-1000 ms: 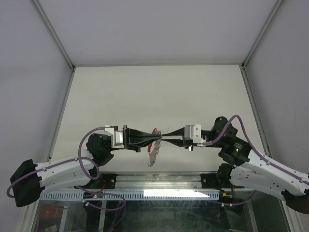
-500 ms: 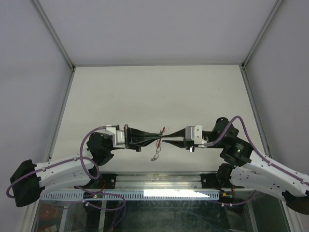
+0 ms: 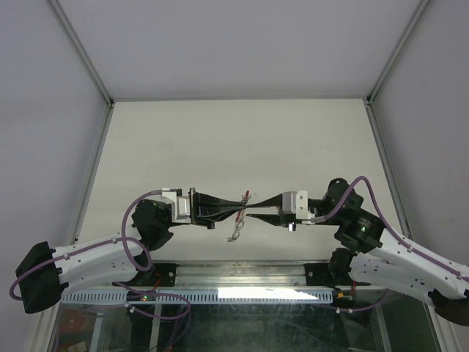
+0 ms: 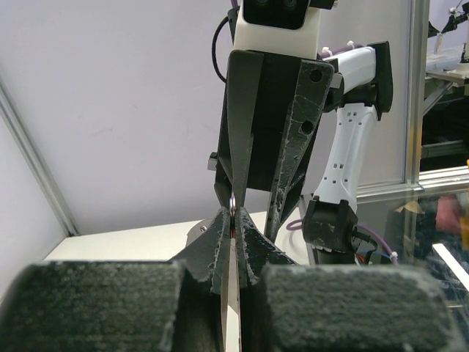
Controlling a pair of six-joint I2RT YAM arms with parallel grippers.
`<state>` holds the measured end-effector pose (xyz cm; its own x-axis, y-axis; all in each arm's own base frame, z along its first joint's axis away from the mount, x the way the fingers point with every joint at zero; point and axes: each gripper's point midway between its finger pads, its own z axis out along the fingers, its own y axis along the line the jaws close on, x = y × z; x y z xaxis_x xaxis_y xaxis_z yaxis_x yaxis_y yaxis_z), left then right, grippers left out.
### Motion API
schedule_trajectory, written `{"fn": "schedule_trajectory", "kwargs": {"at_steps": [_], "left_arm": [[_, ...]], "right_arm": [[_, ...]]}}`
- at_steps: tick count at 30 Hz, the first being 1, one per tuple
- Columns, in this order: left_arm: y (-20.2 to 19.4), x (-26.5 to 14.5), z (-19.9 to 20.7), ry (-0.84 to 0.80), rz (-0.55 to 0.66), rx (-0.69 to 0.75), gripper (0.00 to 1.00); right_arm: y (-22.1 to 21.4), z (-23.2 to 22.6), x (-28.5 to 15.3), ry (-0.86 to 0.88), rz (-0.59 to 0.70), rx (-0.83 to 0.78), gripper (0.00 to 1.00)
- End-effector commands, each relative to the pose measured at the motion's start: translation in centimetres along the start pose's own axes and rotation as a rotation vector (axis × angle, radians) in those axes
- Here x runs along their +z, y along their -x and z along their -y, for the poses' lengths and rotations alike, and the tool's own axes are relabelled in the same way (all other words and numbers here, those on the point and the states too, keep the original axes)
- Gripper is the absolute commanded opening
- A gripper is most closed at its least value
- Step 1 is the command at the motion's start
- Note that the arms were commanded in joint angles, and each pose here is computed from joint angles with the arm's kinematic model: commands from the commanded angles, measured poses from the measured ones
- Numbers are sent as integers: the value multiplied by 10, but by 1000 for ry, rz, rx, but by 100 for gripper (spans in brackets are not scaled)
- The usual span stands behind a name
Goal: Put the keys on the keyring
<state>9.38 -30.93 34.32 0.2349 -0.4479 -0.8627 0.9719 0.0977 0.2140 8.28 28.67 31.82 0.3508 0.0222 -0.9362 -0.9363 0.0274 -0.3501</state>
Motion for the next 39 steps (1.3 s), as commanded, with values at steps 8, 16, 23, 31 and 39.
{"fn": "schedule_trajectory", "kwargs": {"at_steps": [8, 16, 23, 31, 39], "left_arm": [[18, 9, 5, -44, 38, 32, 0], [11, 10, 4, -46, 18, 24, 0], [9, 10, 4, -48, 12, 25, 0], [4, 11, 3, -47, -6, 23, 0], [1, 10, 2, -42, -16, 26, 0]], "right_arm": [[32, 20, -5, -87, 66, -60, 26], [38, 17, -5, -69, 87, -64, 21], [38, 16, -4, -58, 90, -63, 14], [39, 15, -4, -53, 95, -63, 15], [39, 16, -5, -63, 95, -66, 13]]}}
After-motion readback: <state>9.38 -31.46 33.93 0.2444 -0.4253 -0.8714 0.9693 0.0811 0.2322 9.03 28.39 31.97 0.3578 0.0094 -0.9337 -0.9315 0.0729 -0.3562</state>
